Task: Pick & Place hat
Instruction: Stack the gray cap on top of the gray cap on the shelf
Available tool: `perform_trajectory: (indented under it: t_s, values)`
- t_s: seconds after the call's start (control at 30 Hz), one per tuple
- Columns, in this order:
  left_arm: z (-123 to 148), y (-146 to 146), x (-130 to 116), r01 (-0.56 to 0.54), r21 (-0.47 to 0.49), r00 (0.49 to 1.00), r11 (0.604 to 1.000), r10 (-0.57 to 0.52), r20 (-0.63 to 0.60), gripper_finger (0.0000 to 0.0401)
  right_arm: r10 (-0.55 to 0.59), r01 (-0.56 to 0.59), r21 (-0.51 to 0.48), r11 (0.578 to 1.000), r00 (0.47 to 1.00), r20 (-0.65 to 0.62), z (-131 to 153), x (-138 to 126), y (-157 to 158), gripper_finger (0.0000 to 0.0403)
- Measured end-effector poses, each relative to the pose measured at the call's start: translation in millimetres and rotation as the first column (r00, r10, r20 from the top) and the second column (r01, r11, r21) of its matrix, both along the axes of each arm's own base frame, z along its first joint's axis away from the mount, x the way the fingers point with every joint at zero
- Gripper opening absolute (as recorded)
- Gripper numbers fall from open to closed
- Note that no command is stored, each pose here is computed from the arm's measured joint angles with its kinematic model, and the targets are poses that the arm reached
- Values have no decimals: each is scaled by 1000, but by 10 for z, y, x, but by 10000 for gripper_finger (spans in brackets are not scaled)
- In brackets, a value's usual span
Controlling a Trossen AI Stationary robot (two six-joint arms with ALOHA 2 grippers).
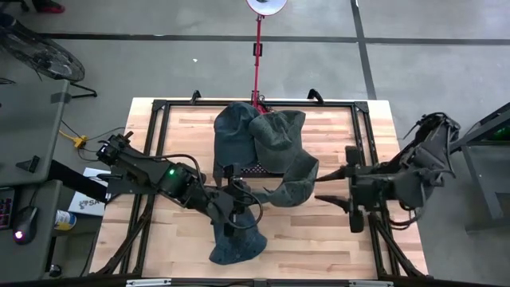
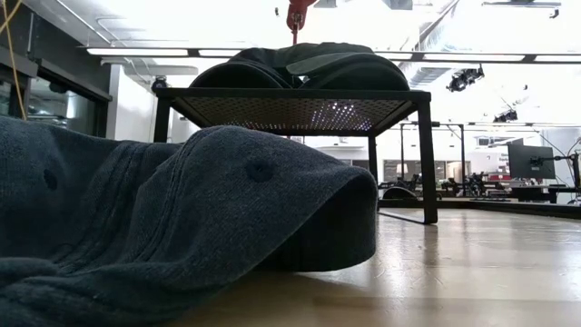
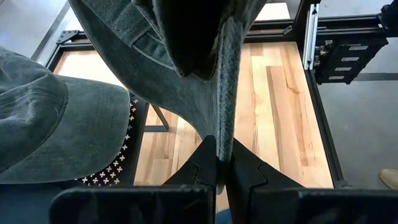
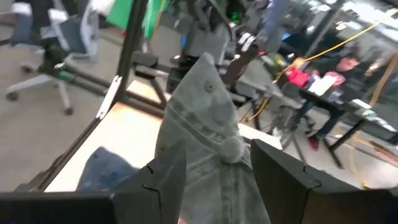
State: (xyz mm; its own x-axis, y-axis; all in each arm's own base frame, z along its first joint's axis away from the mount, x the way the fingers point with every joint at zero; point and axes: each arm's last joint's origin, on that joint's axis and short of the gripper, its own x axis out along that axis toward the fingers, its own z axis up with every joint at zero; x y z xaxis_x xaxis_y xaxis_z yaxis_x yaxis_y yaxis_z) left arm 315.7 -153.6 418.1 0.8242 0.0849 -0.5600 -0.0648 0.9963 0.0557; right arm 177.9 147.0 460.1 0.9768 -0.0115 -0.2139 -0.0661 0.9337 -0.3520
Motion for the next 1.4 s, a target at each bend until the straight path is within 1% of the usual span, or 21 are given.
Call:
perform_trajectory:
  t_s: [0.07, 0.2, 0.3, 0.4, 0.5, 0.6, 0.8, 1.0, 1.2, 1.4]
  values:
    - [-4, 1, -3, -1, 0, 1000, 1000, 1, -5, 5, 18, -18, 8, 1000, 999, -36, 48, 46, -39, 170]
    - [-15, 5, -11, 1, 6, 1000, 1000, 0, -19, 5, 17, -16, 11, 1000, 995, -97, 136, 91, -120, 170]
    - [-16, 3, -11, 6, 2, 1000, 1000, -6, -21, 5, 43, -41, 20, 999, 990, -136, 187, 136, -176, 170]
    - [-18, 2, -11, 9, 0, 1000, 1000, -9, -23, 5, 72, -62, 63, 996, 981, -181, 217, 201, -233, 170]
    - [-18, 1, -11, 10, -1, 1000, 1000, -10, -23, 5, 96, -74, 105, 992, 968, -230, 206, 286, -281, 170]
    - [-20, 2, -12, 10, 0, 1000, 1000, -10, -26, 5, 104, -77, 119, 990, 963, -249, 192, 354, -307, 170]
    - [-35, 7, -24, 10, 3, 999, 1000, -10, -46, 5, 102, -58, 155, 986, 950, -296, 134, 394, -375, 170]
    - [-39, 8, -27, 6, -2, 999, 1000, -6, -50, 5, 154, -86, 216, 973, 934, -323, 110, 397, -353, 166]
    - [-38, 8, -26, 5, -3, 999, 1000, -5, -48, 5, 171, -93, 237, 967, 928, -332, 100, 405, -343, 133]
    - [-34, 5, -21, 4, -6, 999, 1000, -5, -42, 5, 170, -88, 249, 965, 928, -332, 102, 402, -342, 74]
